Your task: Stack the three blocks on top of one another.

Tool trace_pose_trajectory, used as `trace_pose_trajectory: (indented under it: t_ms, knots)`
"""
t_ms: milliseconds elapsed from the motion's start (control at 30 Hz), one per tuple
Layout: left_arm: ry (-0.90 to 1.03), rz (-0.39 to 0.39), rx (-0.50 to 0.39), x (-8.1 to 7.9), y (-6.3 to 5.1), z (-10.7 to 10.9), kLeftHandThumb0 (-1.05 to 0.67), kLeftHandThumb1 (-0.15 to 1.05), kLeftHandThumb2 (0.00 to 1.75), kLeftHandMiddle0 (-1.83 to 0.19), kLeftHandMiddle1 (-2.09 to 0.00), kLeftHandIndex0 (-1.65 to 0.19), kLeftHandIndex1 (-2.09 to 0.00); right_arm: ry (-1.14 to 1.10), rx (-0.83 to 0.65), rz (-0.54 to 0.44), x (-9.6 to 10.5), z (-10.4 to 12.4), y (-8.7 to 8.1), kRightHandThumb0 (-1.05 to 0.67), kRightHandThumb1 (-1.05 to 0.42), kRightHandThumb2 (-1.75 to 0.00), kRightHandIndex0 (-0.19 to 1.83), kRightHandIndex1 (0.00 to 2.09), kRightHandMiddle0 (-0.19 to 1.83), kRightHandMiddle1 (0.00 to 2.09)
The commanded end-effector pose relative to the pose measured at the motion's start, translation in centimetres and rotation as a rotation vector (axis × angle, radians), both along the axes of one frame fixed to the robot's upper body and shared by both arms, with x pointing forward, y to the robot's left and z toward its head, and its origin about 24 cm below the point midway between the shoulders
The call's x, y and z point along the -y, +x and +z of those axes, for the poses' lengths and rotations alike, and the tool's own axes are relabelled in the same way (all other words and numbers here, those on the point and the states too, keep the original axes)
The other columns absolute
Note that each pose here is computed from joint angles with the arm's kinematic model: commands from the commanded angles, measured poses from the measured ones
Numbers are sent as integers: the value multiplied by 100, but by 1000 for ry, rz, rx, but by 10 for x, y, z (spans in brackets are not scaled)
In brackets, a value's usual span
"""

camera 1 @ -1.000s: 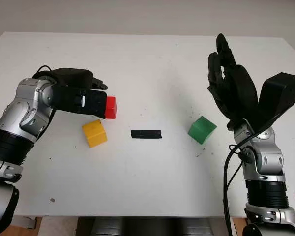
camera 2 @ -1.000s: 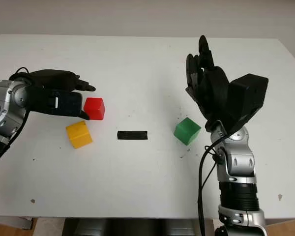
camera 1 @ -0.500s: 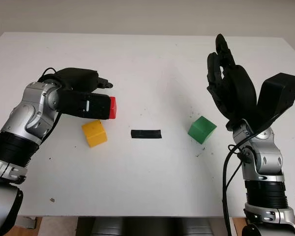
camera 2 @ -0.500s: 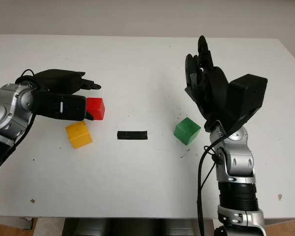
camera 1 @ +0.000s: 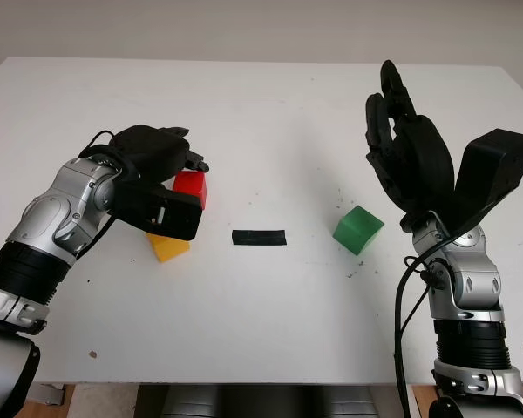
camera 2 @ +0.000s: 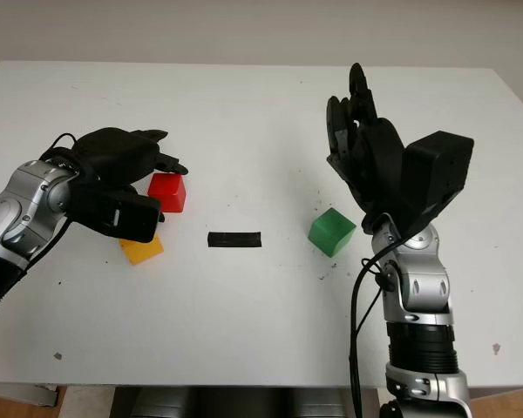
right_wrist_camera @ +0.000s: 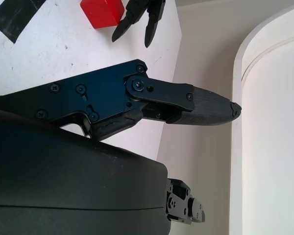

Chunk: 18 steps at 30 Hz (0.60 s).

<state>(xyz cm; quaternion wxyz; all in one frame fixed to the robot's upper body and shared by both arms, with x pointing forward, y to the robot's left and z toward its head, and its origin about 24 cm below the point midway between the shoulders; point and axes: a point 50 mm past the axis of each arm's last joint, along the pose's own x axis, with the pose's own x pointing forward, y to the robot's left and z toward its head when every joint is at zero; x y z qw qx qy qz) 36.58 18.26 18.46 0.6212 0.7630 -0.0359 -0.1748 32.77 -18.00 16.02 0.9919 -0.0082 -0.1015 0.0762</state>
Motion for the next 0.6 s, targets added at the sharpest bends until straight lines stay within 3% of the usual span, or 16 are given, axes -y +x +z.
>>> trace_pose_trajectory:
  t_ms: [0,333,567]
  knots:
    - [50,5,-15,-1,0,-4,-66,85,5,-5,-5,-54,-15,0,20,-1,0,5,-1,-75,-105,-61,-19,0,-19,0]
    - [58,6,12,-1,1,-6,-70,89,6,-5,-6,-55,-14,4,24,-5,0,5,-1,-76,-105,-60,-19,0,-19,0]
    - [-6,-15,37,-2,0,-7,-57,91,6,-13,-7,-66,-27,5,26,-3,0,4,-1,-76,-105,-59,-19,0,-19,0]
